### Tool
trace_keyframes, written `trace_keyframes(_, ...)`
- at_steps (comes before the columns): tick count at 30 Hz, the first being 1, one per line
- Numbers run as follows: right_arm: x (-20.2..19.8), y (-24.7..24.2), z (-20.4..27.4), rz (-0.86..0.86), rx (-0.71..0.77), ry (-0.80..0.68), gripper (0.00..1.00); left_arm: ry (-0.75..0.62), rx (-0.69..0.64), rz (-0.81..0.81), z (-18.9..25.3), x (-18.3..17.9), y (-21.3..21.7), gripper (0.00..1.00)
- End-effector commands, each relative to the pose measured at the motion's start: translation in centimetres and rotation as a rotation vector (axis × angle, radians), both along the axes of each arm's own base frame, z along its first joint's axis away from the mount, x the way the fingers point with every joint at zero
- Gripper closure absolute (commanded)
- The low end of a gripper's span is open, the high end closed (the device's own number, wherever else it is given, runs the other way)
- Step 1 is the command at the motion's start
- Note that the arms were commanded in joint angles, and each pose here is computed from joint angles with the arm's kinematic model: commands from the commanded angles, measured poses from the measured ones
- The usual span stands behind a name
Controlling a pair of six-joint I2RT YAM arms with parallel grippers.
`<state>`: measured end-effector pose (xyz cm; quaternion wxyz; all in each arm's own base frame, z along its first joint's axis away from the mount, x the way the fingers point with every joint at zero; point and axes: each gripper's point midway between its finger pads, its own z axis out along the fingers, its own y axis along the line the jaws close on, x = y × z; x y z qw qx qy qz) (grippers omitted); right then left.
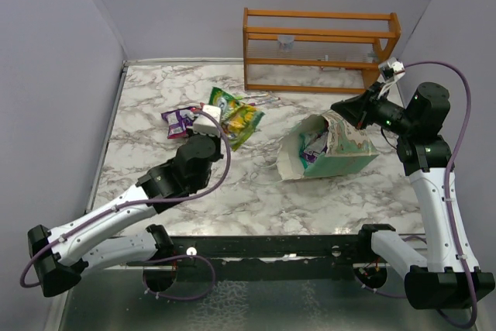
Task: Take the snacks out of the paper bag
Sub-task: Place the snack at the center of the board.
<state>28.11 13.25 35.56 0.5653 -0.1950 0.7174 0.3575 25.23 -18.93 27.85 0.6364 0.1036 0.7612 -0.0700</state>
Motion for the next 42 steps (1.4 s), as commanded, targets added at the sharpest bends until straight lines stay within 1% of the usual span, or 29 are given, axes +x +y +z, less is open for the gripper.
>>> trace_keyframes(1,-0.1,-0.1,1.2,-0.006,-0.007,-0.038,0.97,0.038,-0.108,0.258,0.5,2.2,6.1,1.00)
trace_keyframes(5,-0.2,-0.1,1.1,-0.006,-0.008,-0.039,0.97,0.119,-0.113,0.368,-1.3,3.3,9.2,1.00)
trace_keyframes(9,-0.3,-0.1,1.1,-0.008,-0.008,-0.040,0.97,0.235,-0.129,0.446,-4.2,4.2,11.8,1.00)
trace_keyframes(12,-0.4,-0.1,1.0,-0.008,-0.009,-0.041,0.97,0.336,-0.198,0.475,-6.8,4.8,13.4,1.00)
trace_keyframes(15,-0.4,-0.1,0.9,-0.009,-0.009,-0.040,0.97,0.429,-0.277,0.472,-10.0,5.0,13.8,1.00)
trace_keyframes(21,-0.4,-0.1,0.9,-0.006,-0.007,-0.041,0.97,0.544,-0.370,0.510,-15.6,4.5,13.3,1.00)
trace_keyframes(25,-0.4,-0.1,0.9,-0.006,-0.008,-0.040,0.97,0.583,-0.373,0.521,-17.7,4.5,13.1,1.00)
trace_keyframes(27,-0.4,-0.1,0.8,-0.006,-0.008,-0.038,0.97,0.620,-0.370,0.554,-18.9,4.4,13.5,1.00)
trace_keyframes(28,-0.4,-0.1,0.8,-0.006,-0.008,-0.039,0.97,0.636,-0.378,0.563,-19.2,4.4,13.6,0.89)
trace_keyframes(29,-0.5,-0.1,0.9,-0.006,-0.008,-0.040,0.97,0.646,-0.382,0.569,-19.5,4.3,13.7,0.72)
trace_keyframes(30,-0.5,-0.1,0.8,-0.006,-0.008,-0.040,0.97,0.650,-0.386,0.575,-19.5,4.3,13.8,0.57)
trace_keyframes(31,-0.5,-0.1,0.8,-0.007,-0.008,-0.040,0.97,0.649,-0.391,0.578,-19.4,4.3,13.9,0.46)
trace_keyframes(32,-0.5,-0.1,0.8,-0.008,-0.008,-0.040,0.97,0.640,-0.399,0.571,-19.1,4.3,13.8,0.38)
trace_keyframes(33,-0.6,-0.1,0.9,-0.008,-0.009,-0.043,0.97,0.629,-0.411,0.560,-18.5,4.4,13.6,0.33)
trace_keyframes(35,-0.6,-0.1,0.8,-0.005,-0.009,-0.042,0.97,0.585,-0.445,0.512,-16.9,4.7,13.1,0.27)
trace_keyframes(36,-0.6,0.0,0.8,-0.001,-0.007,-0.043,0.97,0.560,-0.466,0.473,-15.9,4.9,12.5,0.26)
trace_keyframes(40,-1.0,0.4,0.9,0.039,0.003,-0.046,0.97,0.450,-0.544,0.283,-11.6,5.3,10.1,0.24)
trace_keyframes(42,-1.5,1.0,1.3,0.084,0.018,-0.053,0.97,0.421,-0.576,0.183,-9.9,5.2,8.6,0.24)
